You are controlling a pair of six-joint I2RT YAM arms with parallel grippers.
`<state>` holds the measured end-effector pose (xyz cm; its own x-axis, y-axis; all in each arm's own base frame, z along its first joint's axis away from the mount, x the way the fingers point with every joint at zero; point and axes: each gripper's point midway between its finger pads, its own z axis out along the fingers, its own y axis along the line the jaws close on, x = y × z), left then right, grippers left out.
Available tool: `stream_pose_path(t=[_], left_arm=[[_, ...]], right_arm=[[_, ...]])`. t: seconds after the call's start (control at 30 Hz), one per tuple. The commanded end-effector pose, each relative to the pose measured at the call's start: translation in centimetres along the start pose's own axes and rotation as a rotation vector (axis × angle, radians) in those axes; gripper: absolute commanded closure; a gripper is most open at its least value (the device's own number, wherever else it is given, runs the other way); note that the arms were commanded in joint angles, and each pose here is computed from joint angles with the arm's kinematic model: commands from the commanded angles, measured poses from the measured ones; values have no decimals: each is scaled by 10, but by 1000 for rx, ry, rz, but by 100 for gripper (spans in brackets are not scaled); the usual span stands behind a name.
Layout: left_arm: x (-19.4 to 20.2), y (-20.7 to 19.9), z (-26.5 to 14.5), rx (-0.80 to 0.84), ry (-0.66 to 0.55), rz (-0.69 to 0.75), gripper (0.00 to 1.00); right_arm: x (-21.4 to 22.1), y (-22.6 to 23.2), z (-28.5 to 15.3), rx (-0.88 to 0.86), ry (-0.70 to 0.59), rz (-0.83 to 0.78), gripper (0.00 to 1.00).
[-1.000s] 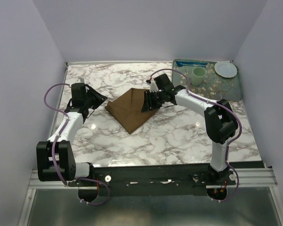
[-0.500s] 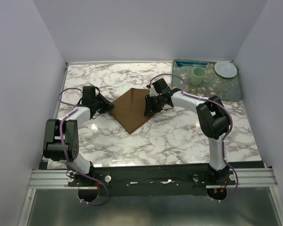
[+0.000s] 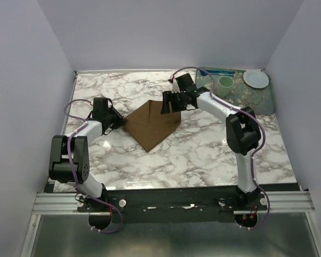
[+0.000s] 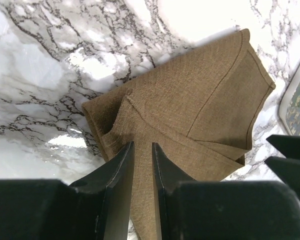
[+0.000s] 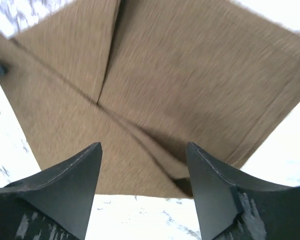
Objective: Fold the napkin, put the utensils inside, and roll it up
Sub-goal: Fold the napkin
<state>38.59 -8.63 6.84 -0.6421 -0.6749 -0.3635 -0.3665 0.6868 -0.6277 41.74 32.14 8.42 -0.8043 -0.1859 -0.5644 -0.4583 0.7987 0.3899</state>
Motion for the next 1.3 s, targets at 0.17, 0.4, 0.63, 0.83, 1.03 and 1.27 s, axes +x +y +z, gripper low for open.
stream_pose_path(t=[0.17,0.4,0.63,0.83,1.03,1.27], left_arm=[[-17,-12,-2,17,-43,17,69],[-17,-11,1,14,-35,14,68],[-19,-6,0,-12,-45,22,65],[-27,-16,-7,4,-62,58,64],[-26,-37,-18,76,-45,75,59],[-16,-35,0,94,9,33,60]], right_arm=[[33,-1,14,-152,212,34,23],[48,7,7,-229,251,58,30],[64,-5,-3,-194,268,75,35],[55,-16,-5,-145,240,50,35],[38,1,-4,-219,222,67,34],[41,16,1,-312,226,117,34]])
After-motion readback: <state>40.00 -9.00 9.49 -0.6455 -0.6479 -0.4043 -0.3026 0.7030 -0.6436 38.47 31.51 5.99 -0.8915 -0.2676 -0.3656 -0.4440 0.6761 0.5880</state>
